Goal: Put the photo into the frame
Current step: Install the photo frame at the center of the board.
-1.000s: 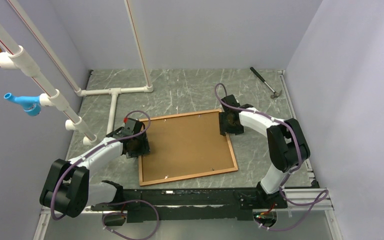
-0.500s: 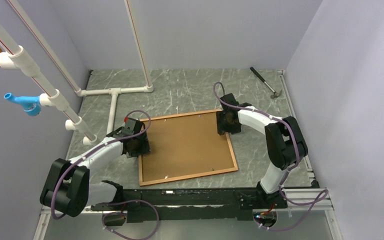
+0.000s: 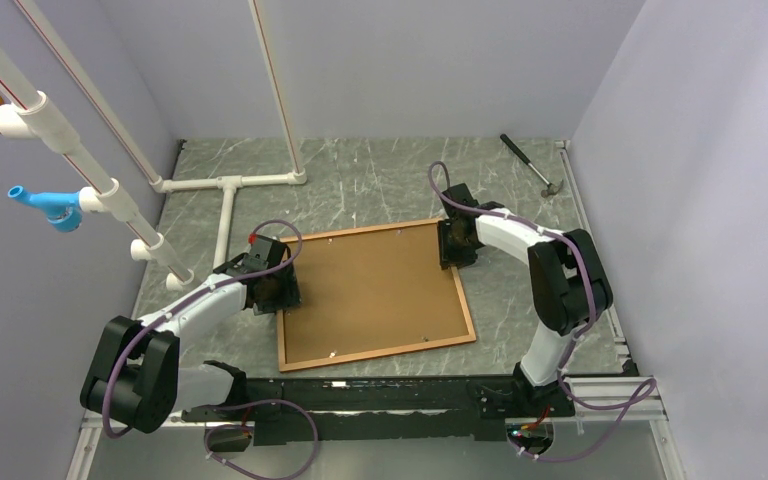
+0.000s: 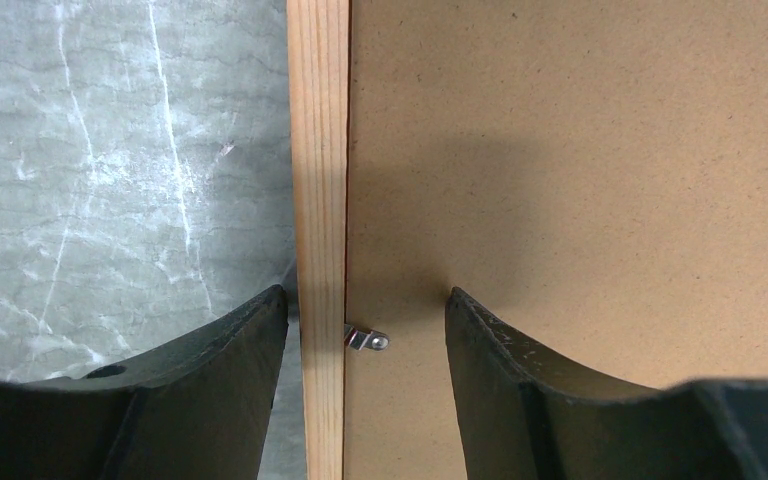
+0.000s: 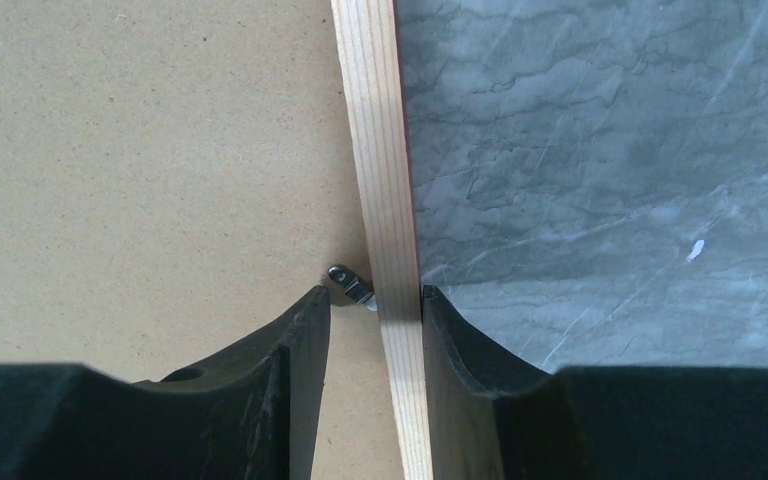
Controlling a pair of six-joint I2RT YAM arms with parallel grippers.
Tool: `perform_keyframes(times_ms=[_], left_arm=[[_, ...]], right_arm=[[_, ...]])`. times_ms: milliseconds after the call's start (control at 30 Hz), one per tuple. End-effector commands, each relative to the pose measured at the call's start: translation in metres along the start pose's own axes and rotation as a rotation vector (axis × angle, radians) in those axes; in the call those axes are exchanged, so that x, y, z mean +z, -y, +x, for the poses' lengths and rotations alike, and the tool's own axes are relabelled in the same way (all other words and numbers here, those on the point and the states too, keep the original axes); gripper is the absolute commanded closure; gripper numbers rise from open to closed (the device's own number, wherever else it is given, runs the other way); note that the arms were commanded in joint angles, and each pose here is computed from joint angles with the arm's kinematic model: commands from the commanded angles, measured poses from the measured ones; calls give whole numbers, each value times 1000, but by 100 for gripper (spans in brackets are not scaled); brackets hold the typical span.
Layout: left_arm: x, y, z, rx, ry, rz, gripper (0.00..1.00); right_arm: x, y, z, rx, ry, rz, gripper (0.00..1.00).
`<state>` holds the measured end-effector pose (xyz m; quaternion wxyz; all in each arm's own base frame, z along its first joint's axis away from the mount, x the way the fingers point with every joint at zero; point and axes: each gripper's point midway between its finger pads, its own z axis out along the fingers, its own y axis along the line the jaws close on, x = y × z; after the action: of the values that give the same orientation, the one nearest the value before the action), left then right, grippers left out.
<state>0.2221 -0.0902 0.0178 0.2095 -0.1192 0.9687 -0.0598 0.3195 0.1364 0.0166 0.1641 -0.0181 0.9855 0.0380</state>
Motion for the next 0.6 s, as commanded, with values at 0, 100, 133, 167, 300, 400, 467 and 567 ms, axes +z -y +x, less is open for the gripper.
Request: perform_keyframes(times_ms=[0, 100, 133, 167, 300, 400, 467, 567], left_arm=[[11, -18, 23, 23, -74, -67, 37], [11, -19, 23, 25, -75, -68, 37], [11, -19, 23, 23, -76, -68, 37], [11, -19, 24, 24, -77, -68, 37], [12, -18, 23, 24, -77, -66, 37], [12, -18, 23, 25, -78, -67, 37], [12, -18, 23, 26, -77, -66, 37], [12, -18, 24, 27, -80, -67, 37]], right_arm=[[36, 30, 36, -12, -122, 130, 100], [34, 33, 32, -7, -116, 156, 100], [33, 33, 31, -6, -115, 156, 100], [32, 32, 31, -6, -116, 155, 100], [27, 36, 28, -9, -102, 172, 94], [21, 35, 27, -17, -94, 161, 62], [18, 38, 26, -15, -89, 175, 56], [15, 45, 24, 0, -82, 215, 56]])
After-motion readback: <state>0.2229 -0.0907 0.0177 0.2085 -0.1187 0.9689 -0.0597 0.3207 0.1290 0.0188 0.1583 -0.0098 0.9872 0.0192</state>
